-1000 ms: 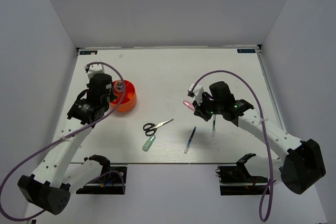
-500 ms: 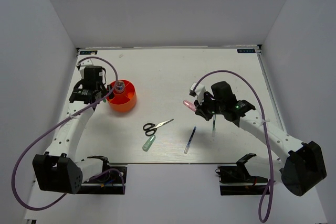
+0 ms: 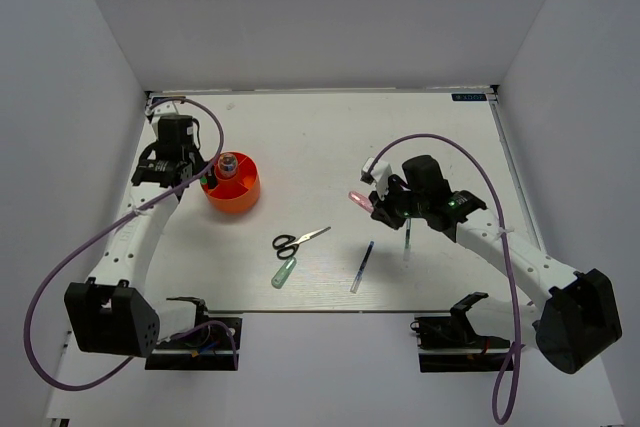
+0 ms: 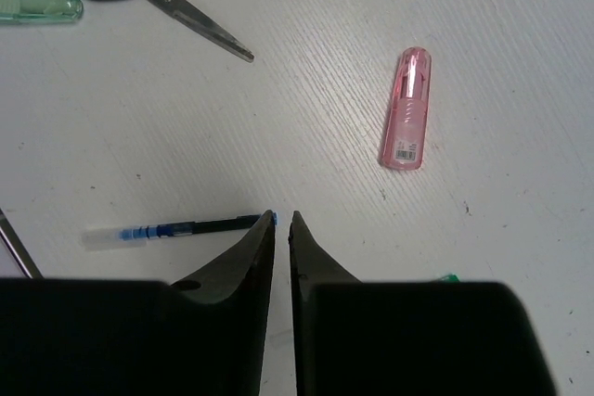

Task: Sort the stationery into containers
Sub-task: Place the pen in the storage box.

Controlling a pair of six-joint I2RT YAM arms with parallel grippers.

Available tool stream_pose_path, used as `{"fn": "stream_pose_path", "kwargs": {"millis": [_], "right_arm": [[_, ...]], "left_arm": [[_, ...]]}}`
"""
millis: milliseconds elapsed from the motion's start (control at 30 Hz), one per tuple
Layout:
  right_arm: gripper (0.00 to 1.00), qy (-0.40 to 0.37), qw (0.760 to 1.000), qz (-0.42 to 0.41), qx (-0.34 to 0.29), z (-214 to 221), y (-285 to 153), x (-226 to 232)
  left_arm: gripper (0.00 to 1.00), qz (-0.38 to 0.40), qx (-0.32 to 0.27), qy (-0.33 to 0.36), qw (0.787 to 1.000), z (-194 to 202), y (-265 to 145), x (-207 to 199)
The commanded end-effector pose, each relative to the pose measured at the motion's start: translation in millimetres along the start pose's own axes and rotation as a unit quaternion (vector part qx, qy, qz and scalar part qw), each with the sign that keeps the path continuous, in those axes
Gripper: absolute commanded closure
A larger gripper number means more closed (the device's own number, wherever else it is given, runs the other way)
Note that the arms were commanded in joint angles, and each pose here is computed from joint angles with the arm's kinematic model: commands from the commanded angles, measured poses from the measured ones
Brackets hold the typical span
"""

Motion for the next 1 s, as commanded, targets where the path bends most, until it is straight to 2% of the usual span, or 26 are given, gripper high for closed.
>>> {"fn": "stream_pose_path", "kwargs": {"millis": [0, 867, 967], "right_arm": [[0.85, -0.003, 1.000, 0.002, -0.013, -2.4, 0.5, -2.5], [0.84, 0.005, 1.000, 0.000, -0.009, -0.7, 0.7, -5.3], [0.81, 0.005, 1.000, -0.001, -0.010, -1.2, 0.6, -4.7]], "left_arm": [[1.00, 0.013, -0.022, -0.005, 1.000, -15.5, -1.4, -3.4], [1.00, 0.003, 0.017, 0.025, 1.000, -8.2, 28.5, -11.3], [1.00, 0.002, 0.019, 0.027, 0.999, -8.1, 31.7, -12.0]]}}
Point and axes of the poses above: each gripper's point midway between its finger pads, its own y axis out along the fingers, its own x axis along the line the jaws close on, z = x × y, the point moved 10 cm from there along -y, back along the fingers, and after that the axes turned 7 degrees about y, right-handed, at the moved point
